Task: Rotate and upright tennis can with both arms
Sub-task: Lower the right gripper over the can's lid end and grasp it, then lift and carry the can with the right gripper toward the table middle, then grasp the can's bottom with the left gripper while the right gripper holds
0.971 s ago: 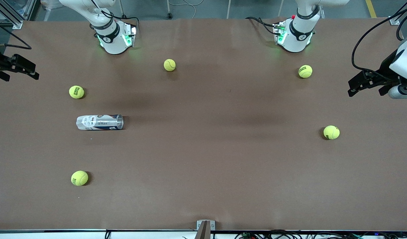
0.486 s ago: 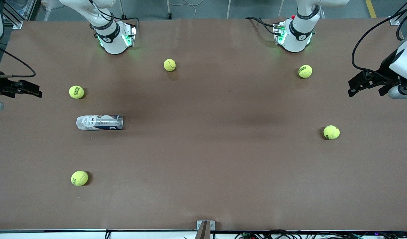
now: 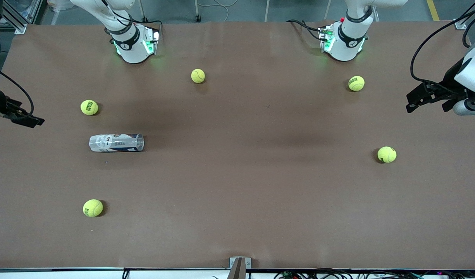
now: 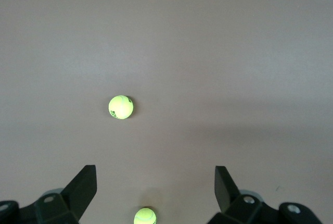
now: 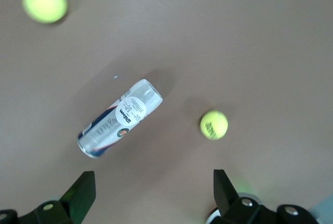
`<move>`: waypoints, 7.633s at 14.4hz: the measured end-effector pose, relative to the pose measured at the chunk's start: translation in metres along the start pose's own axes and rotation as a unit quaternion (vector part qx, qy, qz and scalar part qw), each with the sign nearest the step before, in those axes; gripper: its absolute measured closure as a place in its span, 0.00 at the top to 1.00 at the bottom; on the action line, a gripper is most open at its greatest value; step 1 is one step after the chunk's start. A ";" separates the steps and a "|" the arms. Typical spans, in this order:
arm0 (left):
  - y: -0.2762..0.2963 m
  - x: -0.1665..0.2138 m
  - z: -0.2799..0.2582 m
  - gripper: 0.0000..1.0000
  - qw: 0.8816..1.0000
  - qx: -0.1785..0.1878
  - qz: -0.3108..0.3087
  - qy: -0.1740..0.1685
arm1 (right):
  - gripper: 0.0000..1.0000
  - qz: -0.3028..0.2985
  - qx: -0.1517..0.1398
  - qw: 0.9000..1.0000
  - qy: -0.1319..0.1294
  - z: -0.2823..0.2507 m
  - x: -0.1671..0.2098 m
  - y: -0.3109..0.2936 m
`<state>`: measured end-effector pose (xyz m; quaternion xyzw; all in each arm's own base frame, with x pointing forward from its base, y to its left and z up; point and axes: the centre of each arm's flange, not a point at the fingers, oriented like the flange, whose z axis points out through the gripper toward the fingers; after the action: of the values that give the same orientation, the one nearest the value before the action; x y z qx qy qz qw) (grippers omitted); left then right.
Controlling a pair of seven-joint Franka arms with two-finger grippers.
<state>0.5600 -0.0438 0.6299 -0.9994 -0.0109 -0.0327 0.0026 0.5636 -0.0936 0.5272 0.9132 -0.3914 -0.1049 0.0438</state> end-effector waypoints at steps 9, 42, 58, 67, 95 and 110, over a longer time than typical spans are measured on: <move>0.000 0.000 0.000 1.00 1.000 0.000 0.000 0.000 | 1.00 0.324 -0.040 0.945 -0.008 0.094 -0.003 -0.071; 0.000 0.000 0.001 1.00 1.000 0.000 0.000 -0.001 | 0.76 0.391 0.041 0.919 0.032 0.350 -0.026 -0.081; 0.000 0.000 0.001 1.00 1.000 0.000 0.000 -0.001 | 0.76 0.363 0.099 0.926 0.011 0.307 -0.343 -0.336; 0.000 0.000 0.001 1.00 1.000 0.000 0.000 -0.001 | 0.76 0.377 0.121 0.918 -0.005 0.316 -0.446 -0.438; 0.076 -0.029 0.394 1.00 0.835 -0.513 -0.058 -0.191 | 1.00 0.372 0.120 0.919 0.041 0.300 -0.509 -0.478; 0.151 -0.094 0.504 0.95 0.792 -0.591 -0.123 -0.090 | 1.00 0.151 0.029 0.988 0.025 0.112 -0.294 -0.403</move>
<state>0.5025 -0.1938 0.1196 -0.7948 -0.1129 0.0571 -0.5935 0.6251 0.3970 0.3992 0.8469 -0.5264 -0.0626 0.0420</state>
